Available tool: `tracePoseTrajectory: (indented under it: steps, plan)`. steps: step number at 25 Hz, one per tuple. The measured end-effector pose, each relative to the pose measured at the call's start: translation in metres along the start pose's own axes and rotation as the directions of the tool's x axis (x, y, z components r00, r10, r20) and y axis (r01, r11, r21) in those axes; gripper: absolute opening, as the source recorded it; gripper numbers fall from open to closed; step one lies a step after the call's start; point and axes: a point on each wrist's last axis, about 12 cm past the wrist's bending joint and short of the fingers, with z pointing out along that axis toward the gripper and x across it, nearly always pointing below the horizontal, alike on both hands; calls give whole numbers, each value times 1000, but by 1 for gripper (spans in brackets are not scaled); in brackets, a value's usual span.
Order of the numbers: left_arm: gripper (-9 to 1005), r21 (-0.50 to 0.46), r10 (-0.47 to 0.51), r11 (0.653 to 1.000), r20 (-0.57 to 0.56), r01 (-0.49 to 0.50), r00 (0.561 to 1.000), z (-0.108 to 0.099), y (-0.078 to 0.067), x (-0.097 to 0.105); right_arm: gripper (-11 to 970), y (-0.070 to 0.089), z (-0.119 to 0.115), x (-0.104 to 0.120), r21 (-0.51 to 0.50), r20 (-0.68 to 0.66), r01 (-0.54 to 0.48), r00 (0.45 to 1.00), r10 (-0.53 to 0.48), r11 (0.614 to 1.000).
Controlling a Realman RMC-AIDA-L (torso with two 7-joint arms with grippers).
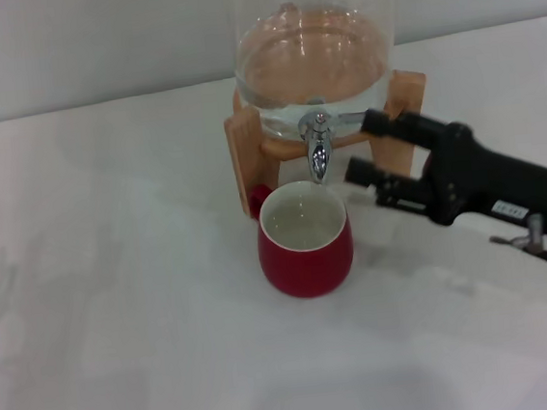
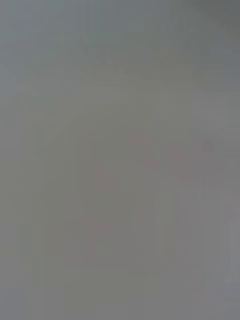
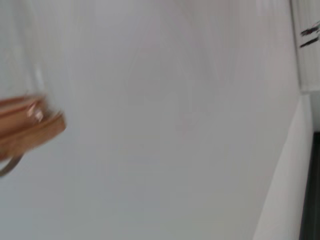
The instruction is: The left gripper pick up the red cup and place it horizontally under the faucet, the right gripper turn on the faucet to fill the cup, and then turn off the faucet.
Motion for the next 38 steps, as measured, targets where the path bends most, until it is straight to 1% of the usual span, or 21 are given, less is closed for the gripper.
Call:
tracePoseTrajectory:
  steps: [8, 12, 15, 17, 18, 22, 27, 38]
  plan:
    - [889, -5, 7, 1000, -9, -7, 1000, -2, 3, 1, 765, -11, -12, -11, 79, 52, 26, 998, -30, 997]
    - [889, -7, 9, 1000, -12, -9, 1000, -3, 3, 2, 765, -19, -16, -15, 148, 71, 38, 996, -49, 988]
    - [889, -11, 12, 1000, -15, -12, 1000, -4, 5, 2, 765, -25, -21, -17, 217, 96, 56, 992, -78, 975]
    - [889, -12, 12, 1000, -13, -12, 1000, -4, 5, 2, 765, -25, -23, -18, 233, 103, 60, 991, -86, 971]
    - [889, -13, 12, 1000, -12, -12, 1000, -4, 5, 2, 765, -29, -27, -20, 285, 125, 67, 986, -107, 956]
    - [889, -15, 11, 1000, -11, -11, 1000, -5, 5, 2, 766, -32, -32, -20, 331, 123, 72, 985, -118, 941]
    - [889, -15, 8, 1000, -7, -8, 1000, -5, 5, 1, 766, -37, -40, -22, 400, 121, 105, 979, -166, 910]
    - [889, -41, 1, 999, -3, -1, 1000, -5, 8, 1, 779, -46, -52, -25, 504, 101, 158, 965, -240, 849]
